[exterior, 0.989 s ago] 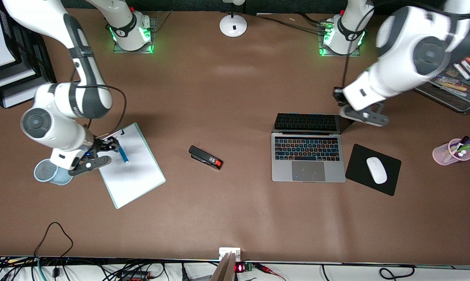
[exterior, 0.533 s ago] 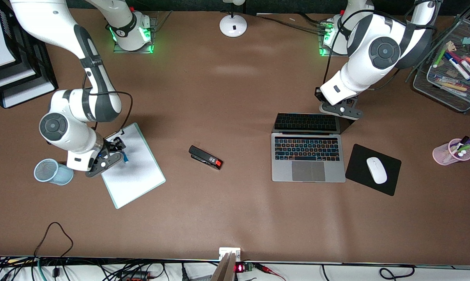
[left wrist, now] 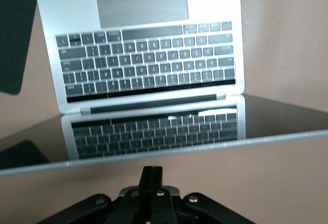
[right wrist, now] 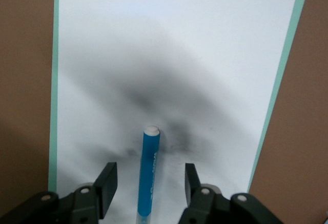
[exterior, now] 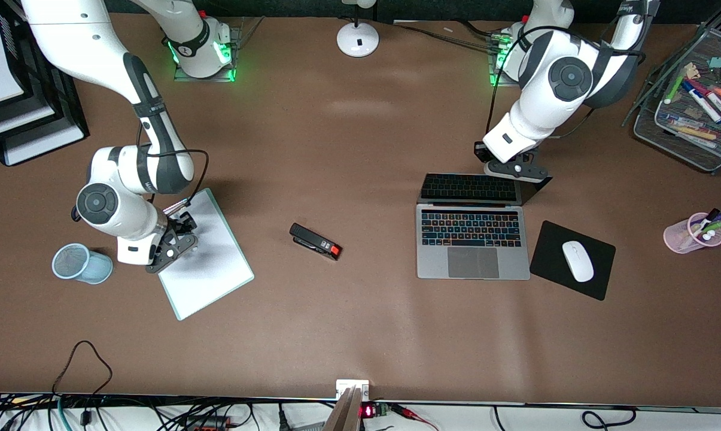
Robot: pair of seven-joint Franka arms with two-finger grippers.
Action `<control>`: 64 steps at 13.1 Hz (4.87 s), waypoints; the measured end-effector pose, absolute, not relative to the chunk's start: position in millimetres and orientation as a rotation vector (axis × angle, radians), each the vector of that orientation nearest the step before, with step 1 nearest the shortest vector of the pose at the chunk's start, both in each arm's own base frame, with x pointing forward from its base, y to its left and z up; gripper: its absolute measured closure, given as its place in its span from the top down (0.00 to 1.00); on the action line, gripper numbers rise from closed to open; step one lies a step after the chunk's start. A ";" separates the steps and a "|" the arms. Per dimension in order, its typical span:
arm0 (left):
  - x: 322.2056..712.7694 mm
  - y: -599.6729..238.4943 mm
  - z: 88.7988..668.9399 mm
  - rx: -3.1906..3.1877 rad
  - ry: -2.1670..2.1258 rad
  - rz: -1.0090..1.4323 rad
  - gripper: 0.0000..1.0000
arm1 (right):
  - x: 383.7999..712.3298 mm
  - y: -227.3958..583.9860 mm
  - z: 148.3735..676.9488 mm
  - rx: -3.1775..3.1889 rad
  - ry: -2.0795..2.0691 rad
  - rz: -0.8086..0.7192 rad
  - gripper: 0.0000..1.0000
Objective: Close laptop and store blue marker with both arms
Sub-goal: 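Grasp the blue marker with the right gripper while the left gripper pushes the lid, then press the laptop lid down shut with the left gripper, then lift the marker with the right gripper while the left gripper withdraws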
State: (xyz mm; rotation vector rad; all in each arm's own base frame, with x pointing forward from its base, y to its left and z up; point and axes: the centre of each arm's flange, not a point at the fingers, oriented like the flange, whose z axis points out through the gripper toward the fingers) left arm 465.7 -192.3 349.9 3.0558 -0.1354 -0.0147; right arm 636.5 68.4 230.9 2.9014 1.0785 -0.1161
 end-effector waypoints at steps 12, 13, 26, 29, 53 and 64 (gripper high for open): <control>520.6 -170.7 308.1 2.995 -0.118 0.323 0.01 | 639.3 77.6 200.4 2.886 1.102 -0.058 0.41; 533.2 -170.6 309.5 2.995 -0.136 0.346 0.01 | 638.9 77.6 198.6 2.886 1.103 -0.062 0.41; 620.7 -175.4 246.6 2.936 -0.115 0.311 0.01 | 636.9 75.8 188.0 2.889 1.101 -0.087 0.35; 621.9 -178.1 228.1 2.934 -0.119 0.276 0.01 | 636.9 75.1 187.7 2.889 1.099 -0.088 0.34; 622.9 -163.1 376.4 3.176 -0.246 -0.135 0.07 | 688.7 83.8 335.5 2.851 1.187 -0.001 0.18; 606.8 -129.8 529.7 3.224 -0.195 -0.272 0.99 | 682.3 -66.6 446.9 2.818 1.460 0.386 0.18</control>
